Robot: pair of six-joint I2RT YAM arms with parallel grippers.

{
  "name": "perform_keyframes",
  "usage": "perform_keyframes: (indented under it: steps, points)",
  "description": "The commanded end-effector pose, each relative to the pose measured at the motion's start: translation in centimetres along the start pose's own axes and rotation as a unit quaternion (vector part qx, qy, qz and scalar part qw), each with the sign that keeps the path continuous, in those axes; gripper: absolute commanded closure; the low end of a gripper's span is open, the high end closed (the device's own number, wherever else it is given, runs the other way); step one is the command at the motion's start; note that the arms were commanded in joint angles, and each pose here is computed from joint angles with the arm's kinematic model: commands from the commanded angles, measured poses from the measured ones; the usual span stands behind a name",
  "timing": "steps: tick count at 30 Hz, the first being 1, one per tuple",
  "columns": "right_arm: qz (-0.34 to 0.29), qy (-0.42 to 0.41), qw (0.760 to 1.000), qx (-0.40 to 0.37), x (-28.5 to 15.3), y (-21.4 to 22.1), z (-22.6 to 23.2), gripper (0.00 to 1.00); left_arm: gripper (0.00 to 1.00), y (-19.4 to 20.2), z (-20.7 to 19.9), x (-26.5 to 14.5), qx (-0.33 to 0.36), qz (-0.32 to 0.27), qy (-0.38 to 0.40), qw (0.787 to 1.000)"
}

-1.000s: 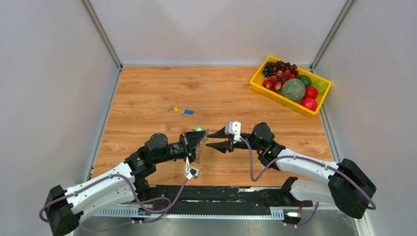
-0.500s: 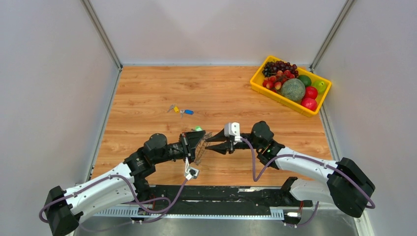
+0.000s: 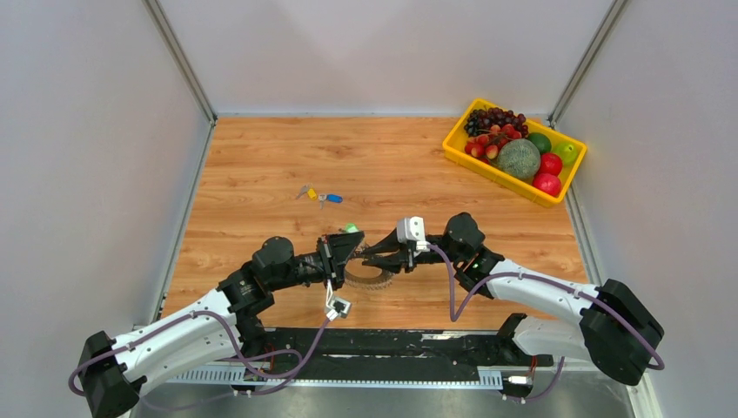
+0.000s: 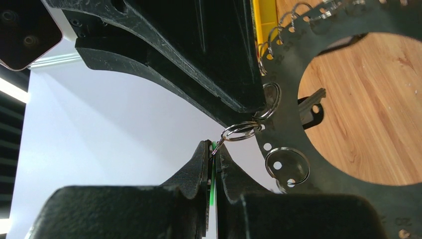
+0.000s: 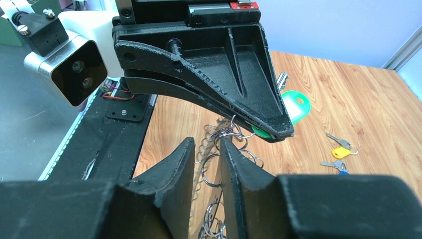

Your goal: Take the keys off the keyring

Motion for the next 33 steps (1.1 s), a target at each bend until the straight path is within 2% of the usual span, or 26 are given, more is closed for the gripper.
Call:
perform_keyframes:
  steps: [1, 14, 16, 19, 20, 23, 27, 33]
  points:
    - [-0.021, -0.004, 1.0, -0.021, 0.4, -1.9, -0.3, 0.73, 1.0, 0.0, 2.2, -0.3, 0.019, -0.009, -0.053, 0.998]
    - [-0.032, 0.012, 0.999, -0.014, 0.9, -2.4, -1.0, 0.82, 1.0, -0.3, 2.3, -0.2, 0.016, -0.019, -0.059, 0.998]
    - [-0.031, 0.012, 0.999, -0.012, 1.0, -2.4, -1.1, 0.87, 1.0, -0.3, 2.4, -0.3, 0.015, -0.02, -0.06, 0.998]
    - [-0.031, 0.017, 0.999, -0.01, 0.9, -2.4, -1.1, 0.99, 1.0, -0.2, 2.3, -0.3, 0.015, -0.018, -0.06, 0.998]
    - [-0.03, 0.018, 0.999, -0.006, 0.9, -2.4, -1.1, 1.0, 1.0, -0.2, 2.3, -0.3, 0.015, -0.018, -0.06, 0.998]
    - [-0.024, 0.021, 0.999, 0.018, 1.0, -2.6, -1.1, 1.0, 1.0, -0.2, 2.3, -0.3, 0.016, -0.015, -0.059, 0.998]
    - [0.0, 0.021, 0.998, 0.06, 1.1, -2.5, -1.0, 1.0, 0.95, -0.1, 2.3, -0.4, 0.016, -0.009, -0.059, 0.998]
    - [-0.008, 0.018, 0.998, 0.06, 0.3, -2.5, -0.1, 1.0, 0.88, 0.0, 2.3, -0.5, 0.014, -0.002, -0.061, 0.998]
Point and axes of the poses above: each gripper's point midway between its finger pads, its own x axis out along the fingers, its own z axis along the line the jaws close on, y = z × x, the point moved 7 cm from there along -x, back along the fingers, and after that the axes turned 13 degrees about x, right-handed, at the moved point
